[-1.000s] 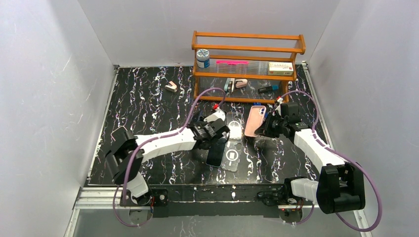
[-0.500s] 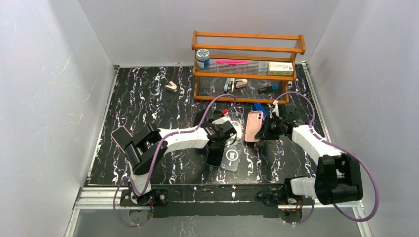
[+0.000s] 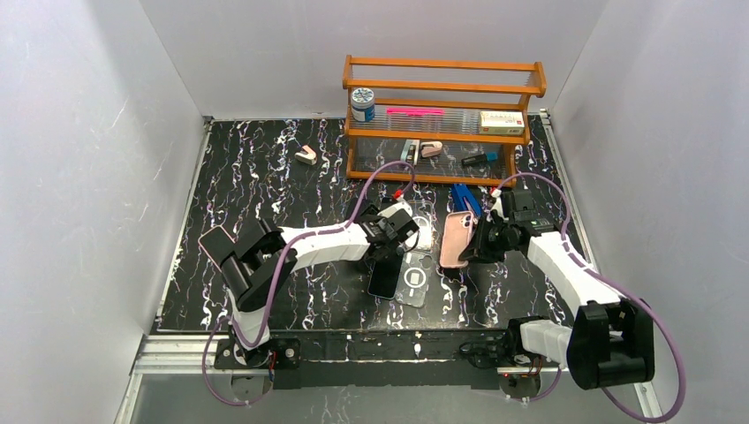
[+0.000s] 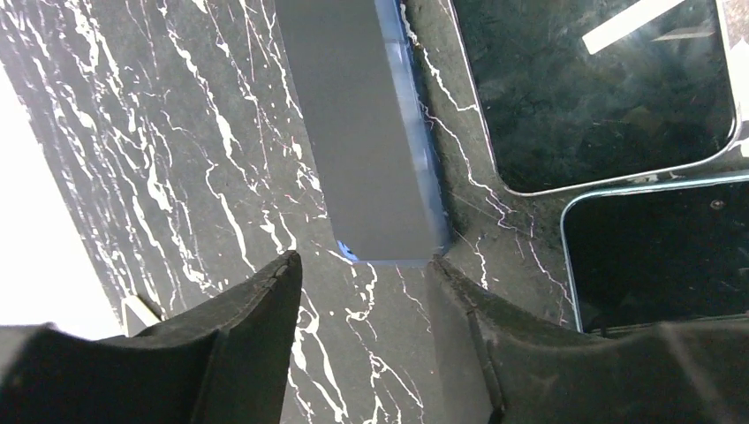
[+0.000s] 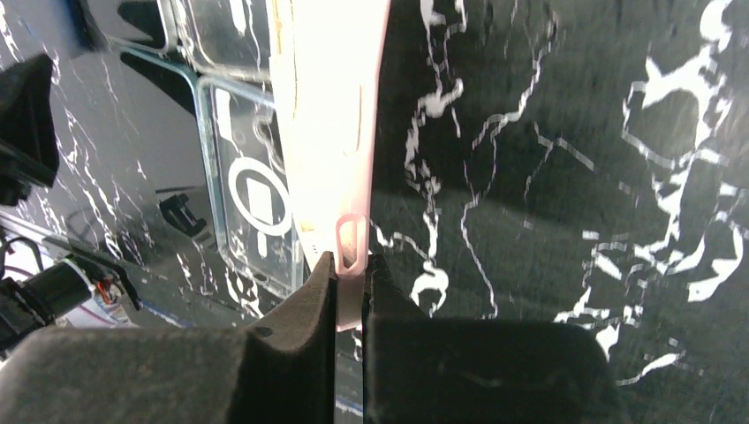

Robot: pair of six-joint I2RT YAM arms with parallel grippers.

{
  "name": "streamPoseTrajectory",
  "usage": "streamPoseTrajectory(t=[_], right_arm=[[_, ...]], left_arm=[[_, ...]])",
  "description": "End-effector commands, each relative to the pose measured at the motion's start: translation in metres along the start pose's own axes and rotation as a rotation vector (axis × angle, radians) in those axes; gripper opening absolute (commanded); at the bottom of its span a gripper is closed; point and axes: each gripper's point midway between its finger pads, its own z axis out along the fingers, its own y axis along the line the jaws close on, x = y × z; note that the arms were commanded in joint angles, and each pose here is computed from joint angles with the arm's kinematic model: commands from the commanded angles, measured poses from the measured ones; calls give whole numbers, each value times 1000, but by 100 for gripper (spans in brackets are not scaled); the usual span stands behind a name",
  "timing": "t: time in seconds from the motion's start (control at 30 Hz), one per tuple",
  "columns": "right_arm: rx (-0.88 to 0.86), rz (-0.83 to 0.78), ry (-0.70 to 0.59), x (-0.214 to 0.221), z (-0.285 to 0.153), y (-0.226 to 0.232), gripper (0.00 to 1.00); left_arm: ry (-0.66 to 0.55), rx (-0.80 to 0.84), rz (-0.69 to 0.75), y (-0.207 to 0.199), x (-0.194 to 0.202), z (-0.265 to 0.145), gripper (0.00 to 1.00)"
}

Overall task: Take the phone out of the phone case
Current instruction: Place the phone at the center of the board.

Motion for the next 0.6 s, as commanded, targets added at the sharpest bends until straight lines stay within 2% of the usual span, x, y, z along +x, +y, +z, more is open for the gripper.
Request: streamPoseTrajectory(t=[0.0,0.17,0.27,0.43,0.57], right_arm=[[18,75,95,35,-12,-4,1],[11,106,145,49,-17,2,1],[22,120,192,60,-16,2,1],[25,115,260,84,-8,6,1],[15,122,281,98,1,9,1]], left_arm=[[-48,42,-100,10,-12,-6,54],[-48,74,-156,12,-12,-2,61],[-62,93,-224,20,-17,-6,69],[-60,159,-425,45,-18,-5,80],[-39,187,-600,72,-10,-4,94]])
